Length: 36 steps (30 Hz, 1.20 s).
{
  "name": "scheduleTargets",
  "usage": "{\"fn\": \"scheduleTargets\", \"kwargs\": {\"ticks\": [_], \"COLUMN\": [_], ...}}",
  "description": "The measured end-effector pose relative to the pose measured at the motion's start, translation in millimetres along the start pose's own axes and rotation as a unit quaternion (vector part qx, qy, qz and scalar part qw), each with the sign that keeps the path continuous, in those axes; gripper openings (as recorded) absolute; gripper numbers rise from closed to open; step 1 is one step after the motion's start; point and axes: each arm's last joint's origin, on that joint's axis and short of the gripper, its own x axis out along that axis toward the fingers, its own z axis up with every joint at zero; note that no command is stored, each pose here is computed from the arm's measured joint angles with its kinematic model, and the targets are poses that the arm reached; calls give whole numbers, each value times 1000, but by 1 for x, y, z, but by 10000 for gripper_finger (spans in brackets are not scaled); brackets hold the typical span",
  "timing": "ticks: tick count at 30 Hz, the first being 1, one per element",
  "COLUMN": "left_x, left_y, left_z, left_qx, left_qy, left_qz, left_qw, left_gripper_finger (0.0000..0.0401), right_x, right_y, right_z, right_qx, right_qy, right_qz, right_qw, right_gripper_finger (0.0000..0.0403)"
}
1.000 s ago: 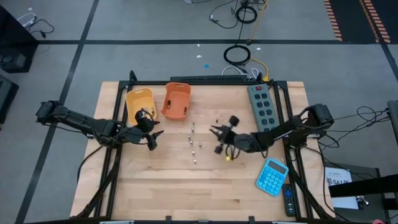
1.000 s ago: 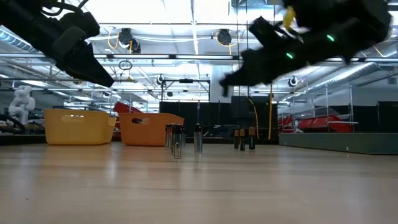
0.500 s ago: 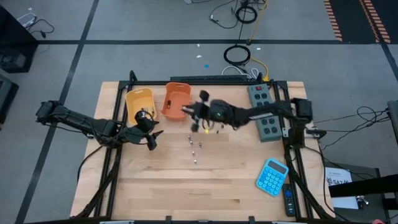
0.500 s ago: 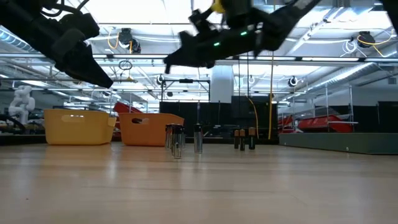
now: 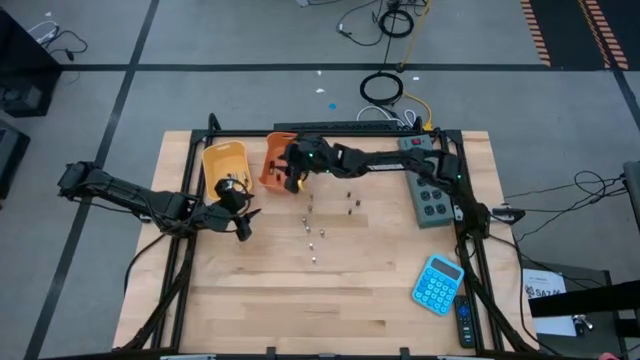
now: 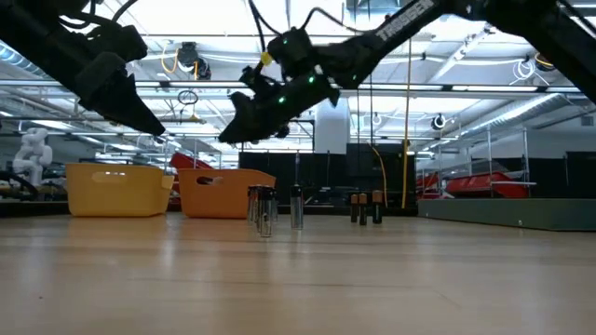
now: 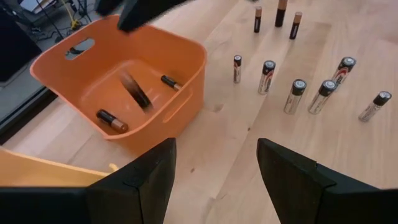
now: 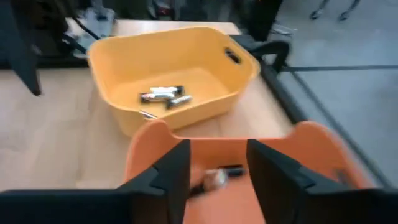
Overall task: Sort batteries
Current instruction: Put the black battery into the orange bin
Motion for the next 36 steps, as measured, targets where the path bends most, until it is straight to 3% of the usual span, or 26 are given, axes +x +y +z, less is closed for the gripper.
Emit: {"fn": "scheduleTargets", "kwargs": {"ticks": [6,10,13,17,21,24,29,36], "left_x": [-1,-2,-1,2,11,22,45,74], "left_y": [-2,-4,-5,-4,-7,-13,-32,-54], "left_z": [0,3,12,25,29,30,32,24], "left_qx": [29,41,48,42,42,28,15,16], "left_qy": [-7,-22,-59,-104,-97,-93,-109,-126], "left_qz": [-6,-12,-13,-19,-73,-92,-129,-133], "left_qw": [1000,999,997,994,992,991,986,983], "left_gripper_finger": [235,235,235,235,235,235,235,235], "right_x": [-61,-104,-132,-161,-195,-215,-231,-232], "right_y": [23,39,40,48,68,80,93,113], "right_z": [50,54,37,-18,-63,-87,-101,-110], "right_qx": [-95,-131,-98,-25,39,84,103,70], "right_qy": [29,40,26,16,-19,-46,-77,-70], "right_qz": [-30,-22,-25,-57,-112,-119,-114,-138], "right_qw": [995,990,995,998,993,988,985,985], "right_gripper_finger": [167,156,149,144,144,144,144,144]}}
